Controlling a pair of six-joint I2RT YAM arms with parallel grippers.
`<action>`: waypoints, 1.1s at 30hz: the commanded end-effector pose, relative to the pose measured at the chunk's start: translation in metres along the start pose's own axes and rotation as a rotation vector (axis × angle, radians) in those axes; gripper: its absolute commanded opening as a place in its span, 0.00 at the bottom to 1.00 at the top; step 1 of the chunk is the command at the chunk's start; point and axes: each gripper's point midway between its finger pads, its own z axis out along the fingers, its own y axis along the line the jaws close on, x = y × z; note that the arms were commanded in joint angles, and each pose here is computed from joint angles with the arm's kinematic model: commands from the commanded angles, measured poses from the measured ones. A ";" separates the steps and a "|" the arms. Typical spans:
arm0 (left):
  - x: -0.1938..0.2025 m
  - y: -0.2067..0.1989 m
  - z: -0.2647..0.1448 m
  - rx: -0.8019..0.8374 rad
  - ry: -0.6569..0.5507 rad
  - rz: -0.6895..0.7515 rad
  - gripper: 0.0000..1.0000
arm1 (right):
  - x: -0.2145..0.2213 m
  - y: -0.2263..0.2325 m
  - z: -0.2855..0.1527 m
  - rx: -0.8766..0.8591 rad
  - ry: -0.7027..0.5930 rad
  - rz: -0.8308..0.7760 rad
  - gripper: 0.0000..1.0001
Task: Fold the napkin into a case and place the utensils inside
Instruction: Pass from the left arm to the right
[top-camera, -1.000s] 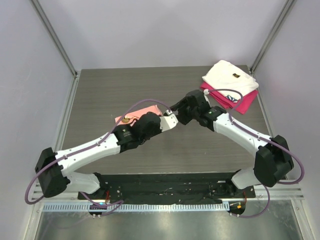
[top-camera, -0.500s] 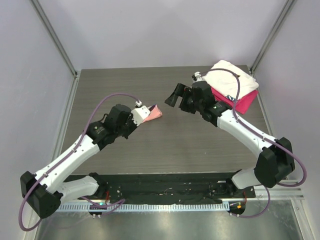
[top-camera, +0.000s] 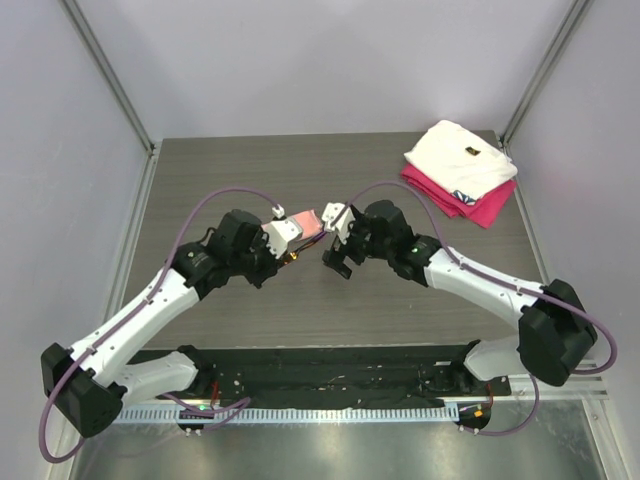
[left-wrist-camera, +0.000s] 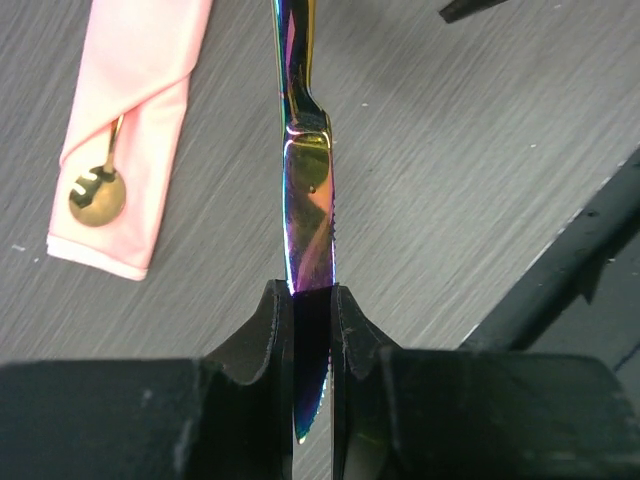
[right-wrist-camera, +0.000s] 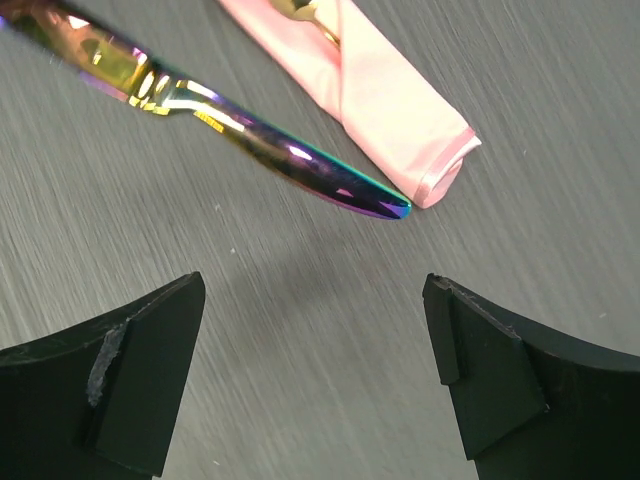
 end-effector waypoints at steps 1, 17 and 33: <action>-0.020 -0.011 -0.014 0.062 -0.103 -0.014 0.00 | -0.049 0.000 -0.027 -0.035 -0.185 -0.337 1.00; -0.026 -0.024 -0.020 0.132 -0.141 -0.006 0.00 | -0.055 0.038 -0.012 -0.245 -0.174 -0.572 0.95; -0.026 -0.029 -0.017 0.162 -0.129 -0.019 0.00 | -0.056 0.046 0.013 -0.253 -0.165 -0.618 0.49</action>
